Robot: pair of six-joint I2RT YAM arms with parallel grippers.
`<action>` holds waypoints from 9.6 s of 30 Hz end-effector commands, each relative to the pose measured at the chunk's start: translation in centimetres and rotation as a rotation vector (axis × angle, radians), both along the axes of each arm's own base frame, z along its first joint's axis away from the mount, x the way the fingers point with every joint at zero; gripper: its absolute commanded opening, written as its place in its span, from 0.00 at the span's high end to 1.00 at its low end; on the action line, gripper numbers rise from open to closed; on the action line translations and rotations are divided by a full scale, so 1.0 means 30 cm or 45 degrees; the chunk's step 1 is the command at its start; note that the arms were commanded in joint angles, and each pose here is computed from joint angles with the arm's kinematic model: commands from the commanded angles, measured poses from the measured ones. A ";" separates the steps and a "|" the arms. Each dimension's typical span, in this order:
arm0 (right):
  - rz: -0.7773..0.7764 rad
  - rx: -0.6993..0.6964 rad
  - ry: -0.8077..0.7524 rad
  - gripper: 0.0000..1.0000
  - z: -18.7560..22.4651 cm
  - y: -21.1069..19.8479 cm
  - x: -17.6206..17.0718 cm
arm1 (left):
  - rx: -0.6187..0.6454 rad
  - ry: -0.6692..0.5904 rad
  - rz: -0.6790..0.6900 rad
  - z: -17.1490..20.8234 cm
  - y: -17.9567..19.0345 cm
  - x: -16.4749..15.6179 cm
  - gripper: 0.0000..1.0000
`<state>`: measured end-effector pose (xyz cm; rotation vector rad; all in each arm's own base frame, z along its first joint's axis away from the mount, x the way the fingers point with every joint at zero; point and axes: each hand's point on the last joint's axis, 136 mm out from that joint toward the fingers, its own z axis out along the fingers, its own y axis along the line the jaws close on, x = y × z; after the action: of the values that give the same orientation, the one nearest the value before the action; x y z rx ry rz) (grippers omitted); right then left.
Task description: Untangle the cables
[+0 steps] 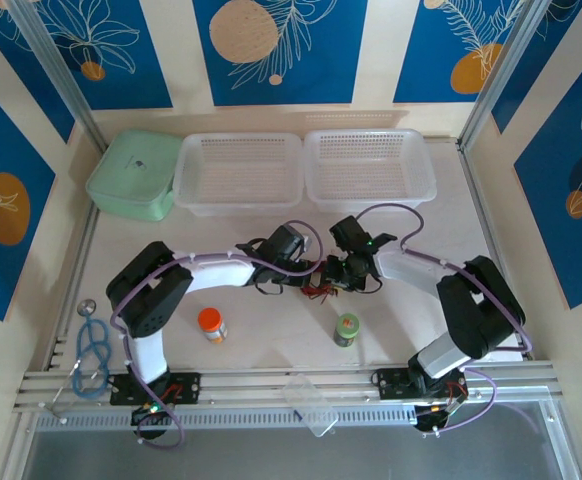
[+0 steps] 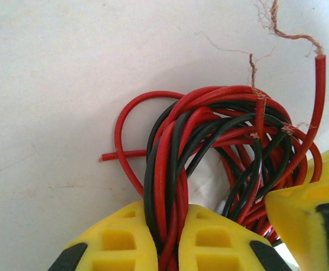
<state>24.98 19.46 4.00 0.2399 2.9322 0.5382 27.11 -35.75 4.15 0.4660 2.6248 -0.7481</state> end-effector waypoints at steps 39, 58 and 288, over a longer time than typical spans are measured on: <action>0.097 0.453 -0.146 1.00 0.111 -0.067 0.026 | -0.322 -0.118 -0.077 0.087 0.058 -0.082 0.71; 0.102 -0.225 -0.062 0.50 0.168 -0.134 -0.032 | 0.032 -0.186 -0.158 0.196 0.099 -0.102 0.39; 0.384 0.893 -0.350 1.00 0.384 0.074 -0.038 | -0.661 -0.261 -0.299 0.322 0.015 -0.127 0.56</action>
<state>24.59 21.18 13.73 -0.1281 2.4655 1.4234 23.28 -34.69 12.51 0.6408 2.1756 -1.2533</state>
